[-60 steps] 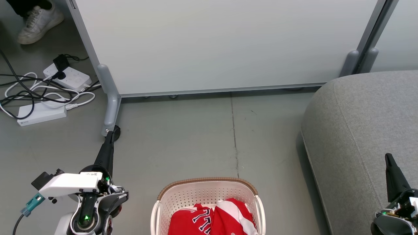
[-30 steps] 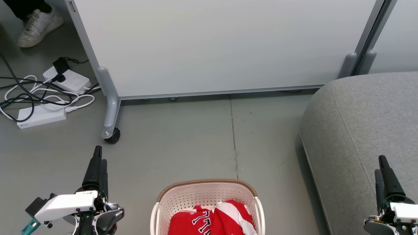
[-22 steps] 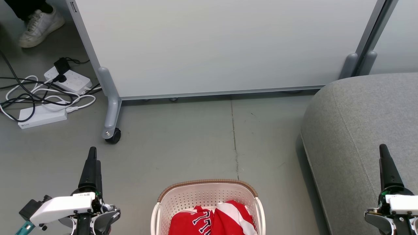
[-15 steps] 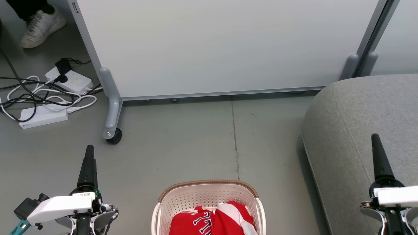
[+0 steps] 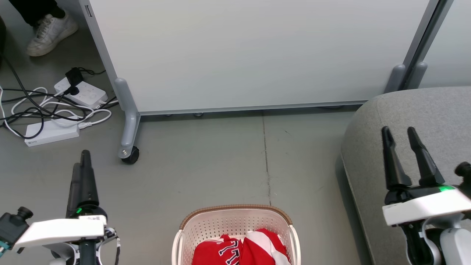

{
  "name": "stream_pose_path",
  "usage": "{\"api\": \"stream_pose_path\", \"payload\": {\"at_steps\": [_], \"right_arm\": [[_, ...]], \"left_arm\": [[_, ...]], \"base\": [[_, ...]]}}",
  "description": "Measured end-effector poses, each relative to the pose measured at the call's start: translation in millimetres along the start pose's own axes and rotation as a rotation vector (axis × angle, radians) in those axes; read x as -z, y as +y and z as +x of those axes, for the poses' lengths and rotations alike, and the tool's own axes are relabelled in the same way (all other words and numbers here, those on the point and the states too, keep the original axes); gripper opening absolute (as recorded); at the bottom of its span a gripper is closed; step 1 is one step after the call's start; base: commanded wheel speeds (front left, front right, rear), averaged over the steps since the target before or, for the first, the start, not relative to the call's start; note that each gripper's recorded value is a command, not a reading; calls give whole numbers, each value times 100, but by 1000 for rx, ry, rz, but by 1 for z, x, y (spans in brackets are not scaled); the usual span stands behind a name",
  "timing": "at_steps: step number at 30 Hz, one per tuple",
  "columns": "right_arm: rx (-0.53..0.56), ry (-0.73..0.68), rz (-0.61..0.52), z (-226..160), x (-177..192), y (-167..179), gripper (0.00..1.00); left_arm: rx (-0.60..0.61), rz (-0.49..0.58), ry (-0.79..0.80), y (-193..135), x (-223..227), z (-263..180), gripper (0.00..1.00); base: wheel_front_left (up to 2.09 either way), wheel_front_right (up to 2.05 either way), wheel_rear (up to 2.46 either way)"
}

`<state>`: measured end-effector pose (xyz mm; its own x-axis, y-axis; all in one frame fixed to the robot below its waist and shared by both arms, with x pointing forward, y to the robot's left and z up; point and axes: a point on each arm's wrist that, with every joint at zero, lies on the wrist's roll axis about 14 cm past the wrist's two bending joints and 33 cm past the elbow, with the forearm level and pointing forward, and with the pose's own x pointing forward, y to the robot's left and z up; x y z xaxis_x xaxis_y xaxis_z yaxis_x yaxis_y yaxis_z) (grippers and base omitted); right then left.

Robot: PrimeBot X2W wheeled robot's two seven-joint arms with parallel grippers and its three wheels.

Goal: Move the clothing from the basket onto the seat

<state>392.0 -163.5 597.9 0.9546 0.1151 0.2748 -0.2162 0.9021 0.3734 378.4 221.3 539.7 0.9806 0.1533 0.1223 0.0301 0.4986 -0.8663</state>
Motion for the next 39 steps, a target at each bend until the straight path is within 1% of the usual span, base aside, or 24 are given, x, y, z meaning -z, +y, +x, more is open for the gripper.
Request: {"api": "stream_pose_path", "payload": {"at_steps": [4,6,8,11,14,18,24,29,34,39], "right_arm": [[-37,-1,-75,1,1,11,100],[-46,1,-106,1,2,13,100],[-47,-6,-125,1,2,15,100],[-47,-4,-144,1,4,16,100],[-50,2,-176,0,7,17,100],[-35,12,-200,-2,12,12,100],[15,50,-218,-11,26,-3,100],[33,85,-216,-16,38,-8,100],[17,111,-238,-19,48,-5,100],[-15,136,-280,-21,57,2,100]], "left_arm": [[28,114,30,-8,9,-4,100],[57,167,37,-18,13,-4,100],[78,214,43,-25,17,-4,100],[123,310,43,-41,21,-6,100],[124,390,48,-48,29,-7,100],[154,457,98,-53,50,-15,100],[180,563,134,-54,68,-22,100],[153,644,192,-39,87,-30,100],[148,704,196,-36,92,-34,100],[179,762,178,-43,94,-35,100]], "base": [[0,0,0],[0,0,0],[0,0,0],[0,0,0],[0,0,0],[0,0,0],[0,0,0],[0,0,0],[0,0,0],[0,0,0]]}}
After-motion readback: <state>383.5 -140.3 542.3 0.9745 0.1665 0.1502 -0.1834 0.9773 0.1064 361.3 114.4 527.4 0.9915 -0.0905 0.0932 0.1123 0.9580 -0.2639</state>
